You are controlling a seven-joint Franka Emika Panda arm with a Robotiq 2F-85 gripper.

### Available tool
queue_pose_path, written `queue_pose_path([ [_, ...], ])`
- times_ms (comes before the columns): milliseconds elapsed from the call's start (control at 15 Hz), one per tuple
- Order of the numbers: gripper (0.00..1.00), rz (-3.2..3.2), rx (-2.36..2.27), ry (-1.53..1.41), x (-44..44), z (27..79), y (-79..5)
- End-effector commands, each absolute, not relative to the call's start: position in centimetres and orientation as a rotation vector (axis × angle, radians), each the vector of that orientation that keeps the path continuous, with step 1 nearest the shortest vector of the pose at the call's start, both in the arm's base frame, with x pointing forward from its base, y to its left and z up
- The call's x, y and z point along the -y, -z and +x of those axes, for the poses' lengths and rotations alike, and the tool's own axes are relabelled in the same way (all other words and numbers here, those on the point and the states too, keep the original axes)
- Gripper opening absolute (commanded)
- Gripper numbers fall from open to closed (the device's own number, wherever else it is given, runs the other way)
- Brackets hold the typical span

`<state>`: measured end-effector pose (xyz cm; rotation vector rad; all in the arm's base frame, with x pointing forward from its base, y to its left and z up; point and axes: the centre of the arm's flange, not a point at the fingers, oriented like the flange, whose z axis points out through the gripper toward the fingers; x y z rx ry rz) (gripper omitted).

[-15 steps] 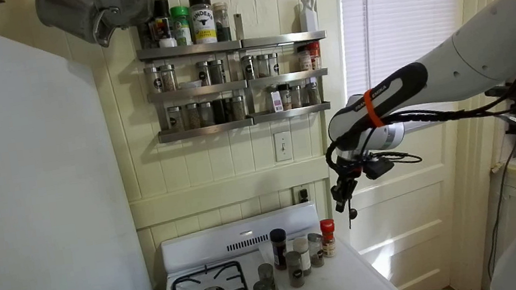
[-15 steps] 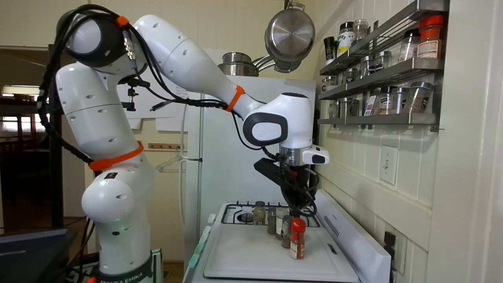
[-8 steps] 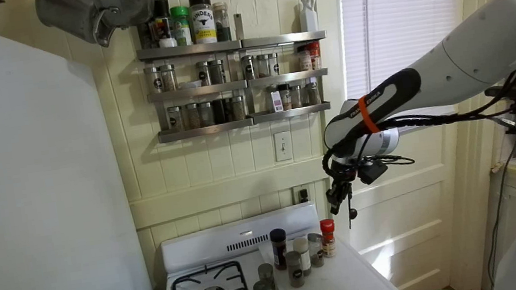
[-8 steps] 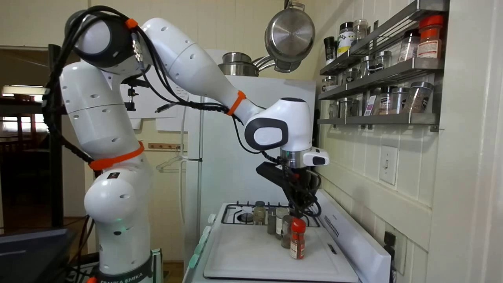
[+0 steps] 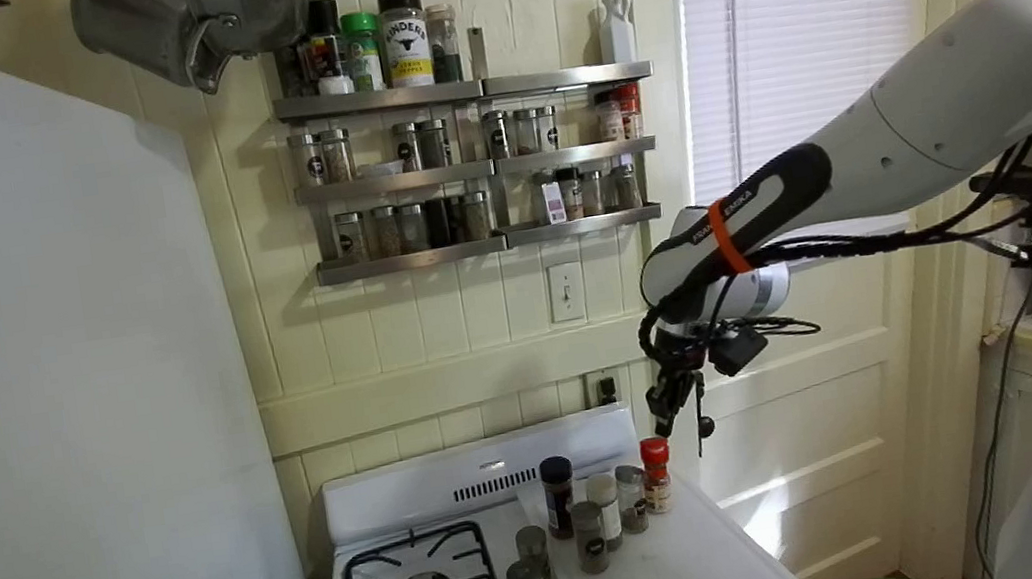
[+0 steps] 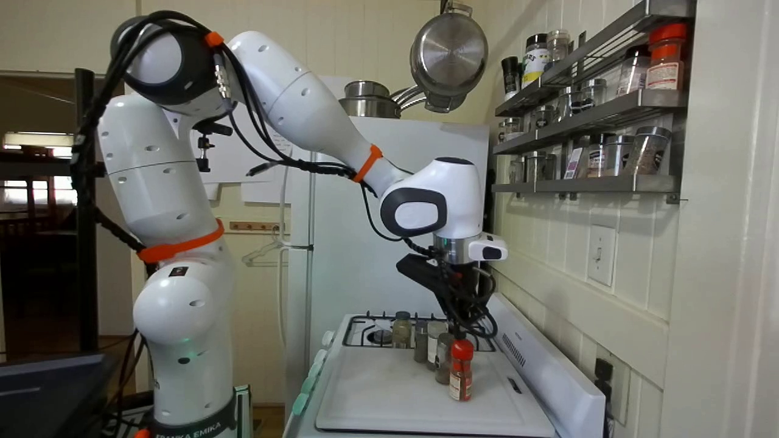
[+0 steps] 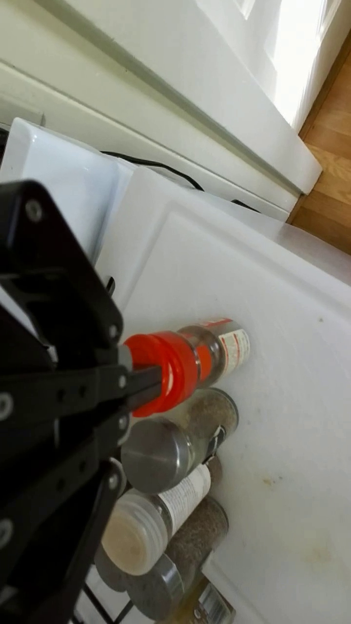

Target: Close the lid on the red container.

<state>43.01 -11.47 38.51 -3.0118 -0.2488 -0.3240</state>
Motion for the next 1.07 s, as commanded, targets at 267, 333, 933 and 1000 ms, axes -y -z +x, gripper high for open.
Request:
queue_pose_path([
  [267,0.0,-3.009,0.249,0.316,10.8,43.9,-36.6],
  [333,0.0,-3.01,0.249,0.311,10.8,44.0,-36.4],
  [933,0.0,-3.013,0.242,0.27,10.9,44.8,-35.1],
  [1000,0.0,-3.011,0.244,0.266,10.9,45.0,-34.9],
])
